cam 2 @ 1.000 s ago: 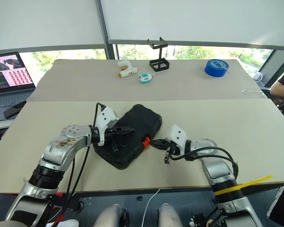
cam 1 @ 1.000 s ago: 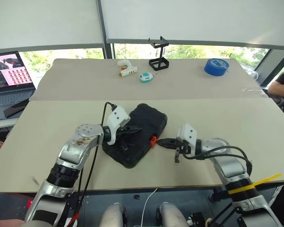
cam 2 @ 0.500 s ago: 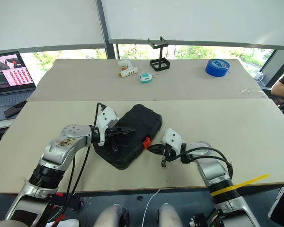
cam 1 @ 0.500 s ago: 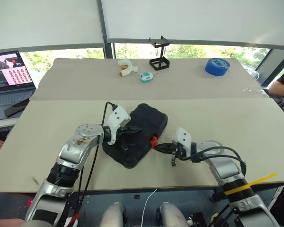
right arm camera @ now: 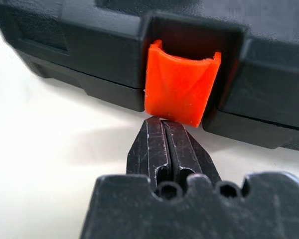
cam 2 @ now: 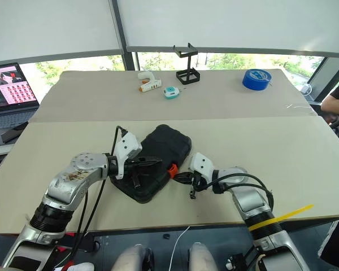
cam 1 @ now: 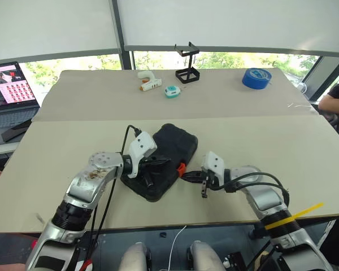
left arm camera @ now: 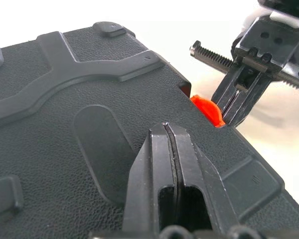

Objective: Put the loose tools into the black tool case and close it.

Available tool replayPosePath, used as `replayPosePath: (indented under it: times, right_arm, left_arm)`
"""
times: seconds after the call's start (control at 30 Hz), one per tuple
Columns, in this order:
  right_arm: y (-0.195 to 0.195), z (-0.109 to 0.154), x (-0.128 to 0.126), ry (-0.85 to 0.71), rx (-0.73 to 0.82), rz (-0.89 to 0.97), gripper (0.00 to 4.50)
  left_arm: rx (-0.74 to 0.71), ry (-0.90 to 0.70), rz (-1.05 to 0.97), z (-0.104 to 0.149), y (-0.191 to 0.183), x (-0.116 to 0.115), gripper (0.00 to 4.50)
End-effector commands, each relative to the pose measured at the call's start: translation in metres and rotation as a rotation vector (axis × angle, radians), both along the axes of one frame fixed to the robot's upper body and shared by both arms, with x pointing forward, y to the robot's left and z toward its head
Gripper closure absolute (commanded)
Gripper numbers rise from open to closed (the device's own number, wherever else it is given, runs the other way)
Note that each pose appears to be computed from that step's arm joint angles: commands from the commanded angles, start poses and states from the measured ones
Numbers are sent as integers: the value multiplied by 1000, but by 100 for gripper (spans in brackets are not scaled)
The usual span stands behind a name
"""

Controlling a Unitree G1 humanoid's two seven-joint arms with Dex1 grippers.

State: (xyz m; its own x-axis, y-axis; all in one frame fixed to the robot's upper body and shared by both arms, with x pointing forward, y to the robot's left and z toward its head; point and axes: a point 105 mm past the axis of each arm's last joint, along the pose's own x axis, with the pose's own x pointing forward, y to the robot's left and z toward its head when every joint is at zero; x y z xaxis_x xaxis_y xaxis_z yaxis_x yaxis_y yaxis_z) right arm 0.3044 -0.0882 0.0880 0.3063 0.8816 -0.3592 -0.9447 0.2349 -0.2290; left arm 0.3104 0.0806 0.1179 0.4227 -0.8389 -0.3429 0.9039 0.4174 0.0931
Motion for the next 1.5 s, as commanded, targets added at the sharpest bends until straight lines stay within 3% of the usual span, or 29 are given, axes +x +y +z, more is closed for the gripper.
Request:
replayPosePath:
  times: [0.03, 0.93, 1.07, 1.17, 1.37, 1.47, 1.5]
  right_arm:
    - [-4, 18, 0, -56, 18, 11, 450]
    - [30, 33, 11, -103, 123, 33, 450]
    - [14, 27, 0, -43, 107, 38, 450]
    - [-5, 30, -9, -29, 105, 30, 361]
    - [-53, 42, -15, -135, 82, -17, 159]
    - [-78, 46, -24, -212, 87, 48, 50]
    - [-86, 45, -23, -228, 78, 42, 25]
  left_arm:
    - [89, 221, 36, -55, 8, -13, 444]
    - [89, 263, 60, -66, 14, -14, 444]
    - [-51, 175, 88, -41, 22, -9, 444]
    - [-137, 43, 65, -14, 35, -14, 365]
    - [-216, -129, 103, 23, 86, -41, 128]
    - [-152, -147, 221, 21, 126, -58, 18]
    - [-111, -136, 246, 15, 137, -64, 2]
